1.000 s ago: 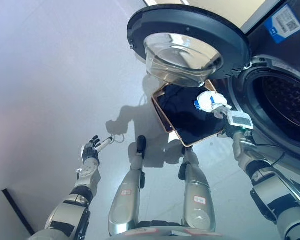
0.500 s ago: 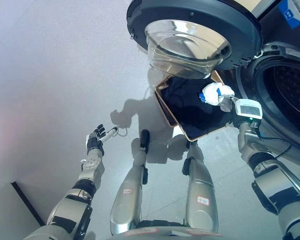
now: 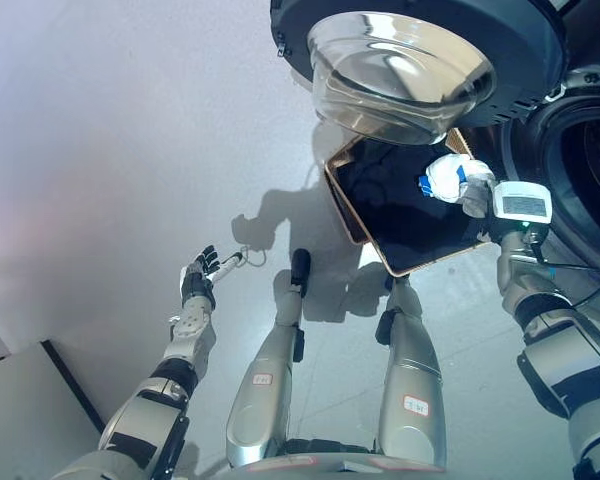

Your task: Put the clothes in the basket into the washing machine.

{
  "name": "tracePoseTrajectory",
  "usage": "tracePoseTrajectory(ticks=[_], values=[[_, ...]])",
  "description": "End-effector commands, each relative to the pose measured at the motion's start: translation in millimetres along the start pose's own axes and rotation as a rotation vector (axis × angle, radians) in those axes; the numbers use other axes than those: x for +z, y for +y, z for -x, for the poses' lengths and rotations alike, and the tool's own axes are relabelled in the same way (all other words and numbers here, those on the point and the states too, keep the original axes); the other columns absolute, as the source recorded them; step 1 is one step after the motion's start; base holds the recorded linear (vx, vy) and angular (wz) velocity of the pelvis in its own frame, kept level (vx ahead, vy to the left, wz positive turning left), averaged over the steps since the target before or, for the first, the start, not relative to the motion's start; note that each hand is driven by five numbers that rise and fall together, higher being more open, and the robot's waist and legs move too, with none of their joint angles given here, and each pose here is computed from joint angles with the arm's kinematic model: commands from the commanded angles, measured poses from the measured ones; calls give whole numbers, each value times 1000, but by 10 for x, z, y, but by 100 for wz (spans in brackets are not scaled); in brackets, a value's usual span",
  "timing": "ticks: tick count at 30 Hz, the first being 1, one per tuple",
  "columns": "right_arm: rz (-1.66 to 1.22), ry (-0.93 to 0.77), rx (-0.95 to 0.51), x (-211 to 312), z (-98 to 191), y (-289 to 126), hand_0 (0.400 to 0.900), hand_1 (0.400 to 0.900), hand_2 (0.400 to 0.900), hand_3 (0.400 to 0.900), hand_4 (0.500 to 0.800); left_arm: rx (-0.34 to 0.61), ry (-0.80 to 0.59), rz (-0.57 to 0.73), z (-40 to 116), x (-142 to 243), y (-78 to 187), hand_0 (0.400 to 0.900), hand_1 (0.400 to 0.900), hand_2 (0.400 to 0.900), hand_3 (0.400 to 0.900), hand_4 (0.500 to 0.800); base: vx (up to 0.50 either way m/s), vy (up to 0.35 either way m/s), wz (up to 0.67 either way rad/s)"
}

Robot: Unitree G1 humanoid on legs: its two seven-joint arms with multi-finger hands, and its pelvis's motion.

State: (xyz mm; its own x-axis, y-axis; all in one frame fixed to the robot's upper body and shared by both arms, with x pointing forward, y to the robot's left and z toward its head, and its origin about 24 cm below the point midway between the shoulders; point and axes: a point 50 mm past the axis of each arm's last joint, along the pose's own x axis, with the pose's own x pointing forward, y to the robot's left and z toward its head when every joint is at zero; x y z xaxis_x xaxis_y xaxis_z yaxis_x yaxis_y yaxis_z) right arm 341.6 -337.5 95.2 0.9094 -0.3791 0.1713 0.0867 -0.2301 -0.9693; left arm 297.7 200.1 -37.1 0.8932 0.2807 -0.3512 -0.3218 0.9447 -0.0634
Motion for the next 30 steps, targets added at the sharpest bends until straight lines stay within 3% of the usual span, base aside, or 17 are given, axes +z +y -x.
tracePoseTrajectory(ticks=[1, 15, 27, 28, 29, 30], values=[[102, 42, -137, -207, -139, -304, 900, 900, 900, 900, 800, 93, -74, 15, -37, 136, 233, 900, 900, 900, 900, 800, 0, 0, 0], [66, 83, -246, -226, -241, -553, 900, 900, 900, 900, 800, 75, -160, 66, -57, 337, 148, 900, 900, 900, 900, 800, -12, -10, 5], [-131, 89, -200, -104, -281, -570, 900, 900, 900, 900, 800, 98, -158, 82, -42, 314, 207, 900, 900, 900, 900, 800, -4, 0, 0], [-143, 94, -205, -109, -291, -594, 600, 600, 600, 600, 620, 103, -166, 86, -42, 330, 219, 900, 900, 900, 900, 800, -14, 26, -8], [-158, 96, -219, -103, -307, -636, 402, 402, 402, 402, 501, 114, -163, 88, -43, 322, 248, 900, 900, 900, 900, 800, -11, 24, -9], [-163, 91, -225, -89, -314, -653, 400, 400, 400, 400, 500, 117, -161, 89, -44, 318, 256, 900, 900, 900, 900, 800, -9, 22, -11]])
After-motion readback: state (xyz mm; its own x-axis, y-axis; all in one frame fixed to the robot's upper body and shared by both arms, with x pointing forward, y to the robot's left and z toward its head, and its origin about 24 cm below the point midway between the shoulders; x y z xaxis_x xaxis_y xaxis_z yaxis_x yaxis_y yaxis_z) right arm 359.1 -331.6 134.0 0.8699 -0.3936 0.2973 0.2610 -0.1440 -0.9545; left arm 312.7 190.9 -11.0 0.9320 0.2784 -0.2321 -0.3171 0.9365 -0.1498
